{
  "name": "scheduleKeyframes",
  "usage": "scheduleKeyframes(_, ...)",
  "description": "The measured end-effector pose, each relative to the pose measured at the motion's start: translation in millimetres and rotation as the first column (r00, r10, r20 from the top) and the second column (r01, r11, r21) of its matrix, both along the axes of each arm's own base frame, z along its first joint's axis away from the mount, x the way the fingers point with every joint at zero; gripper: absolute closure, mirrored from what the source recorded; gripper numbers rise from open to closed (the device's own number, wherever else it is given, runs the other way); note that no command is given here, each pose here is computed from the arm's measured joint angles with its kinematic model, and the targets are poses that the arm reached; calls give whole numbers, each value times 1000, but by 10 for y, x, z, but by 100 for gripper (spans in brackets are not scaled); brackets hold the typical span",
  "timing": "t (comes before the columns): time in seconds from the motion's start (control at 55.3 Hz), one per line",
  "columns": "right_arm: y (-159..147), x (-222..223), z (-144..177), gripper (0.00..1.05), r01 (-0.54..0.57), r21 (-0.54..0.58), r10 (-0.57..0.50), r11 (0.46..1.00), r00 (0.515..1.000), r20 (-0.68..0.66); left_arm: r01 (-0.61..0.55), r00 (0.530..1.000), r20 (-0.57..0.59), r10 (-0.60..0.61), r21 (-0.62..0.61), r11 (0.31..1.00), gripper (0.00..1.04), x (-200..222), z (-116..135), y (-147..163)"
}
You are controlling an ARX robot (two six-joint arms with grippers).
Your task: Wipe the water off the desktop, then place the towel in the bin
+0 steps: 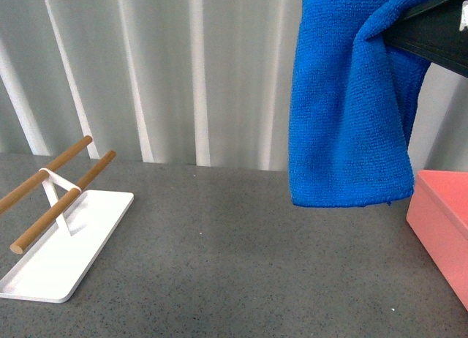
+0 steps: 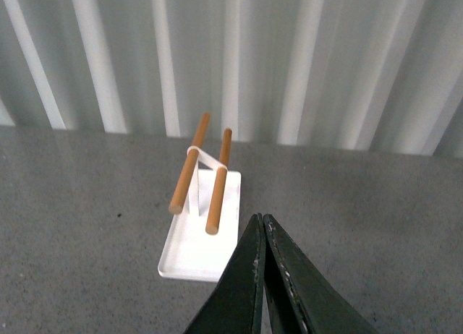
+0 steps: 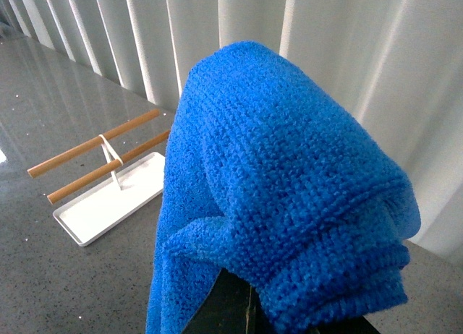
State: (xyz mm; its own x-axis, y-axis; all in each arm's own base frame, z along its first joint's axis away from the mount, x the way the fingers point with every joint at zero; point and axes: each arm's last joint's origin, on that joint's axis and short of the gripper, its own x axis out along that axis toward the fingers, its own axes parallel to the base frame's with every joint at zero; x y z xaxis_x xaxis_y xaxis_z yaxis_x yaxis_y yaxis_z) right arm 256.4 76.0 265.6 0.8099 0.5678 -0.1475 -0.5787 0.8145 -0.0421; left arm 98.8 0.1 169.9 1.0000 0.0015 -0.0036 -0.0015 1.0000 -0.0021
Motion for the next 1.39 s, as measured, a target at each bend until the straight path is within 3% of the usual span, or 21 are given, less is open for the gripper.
scheduleKeyframes(0.145, 5, -1, 2, 101, -1, -3, 1, 1000, 1000, 0, 0, 1000, 26, 0, 0, 1000, 101, -24, 18, 0)
scheduleKeyframes(0.325, 16, 116, -78, 101, 78, -21, -80, 997, 992, -93, 0, 1000, 26, 0, 0, 1000, 97, -24, 18, 0)
scheduleKeyframes(0.452, 41, 293, -298, 101, 157, -52, -165, 986, 954, -249, 0, 1000, 26, 0, 0, 1000, 76, -24, 18, 0)
scheduleKeyframes(0.597, 151, 490, -784, 101, 173, -121, -211, 977, 847, -487, 0, 1000, 26, 0, 0, 1000, 47, -24, 18, 0)
scheduleKeyframes(0.85, 393, 748, -1144, 101, 163, -189, -245, 968, 767, -593, 0, 1000, 26, 0, 0, 1000, 5, -24, 18, 0)
scheduleKeyframes(0.94, 424, 843, -1268, 101, 182, -213, -278, 960, 727, -628, 0, 1000, 26, 0, 0, 1000, 7, -24, 18, 0)
scheduleKeyframes(1.085, 429, 900, -1689, 101, 231, -294, -373, 928, 610, -699, 0, 1000, 26, 0, 0, 1000, 7, -24, 18, 0)
scheduleKeyframes(1.265, 462, 869, -1964, 101, 247, -274, -367, 929, 537, -760, 0, 1000, 26, 0, 0, 1000, 7, -24, 18, 0)
scheduleKeyframes(1.392, 446, 871, -2049, 101, 275, -292, -397, 916, 517, -759, 0, 1000, 26, 0, 0, 1000, 7, -24, 18, 0)
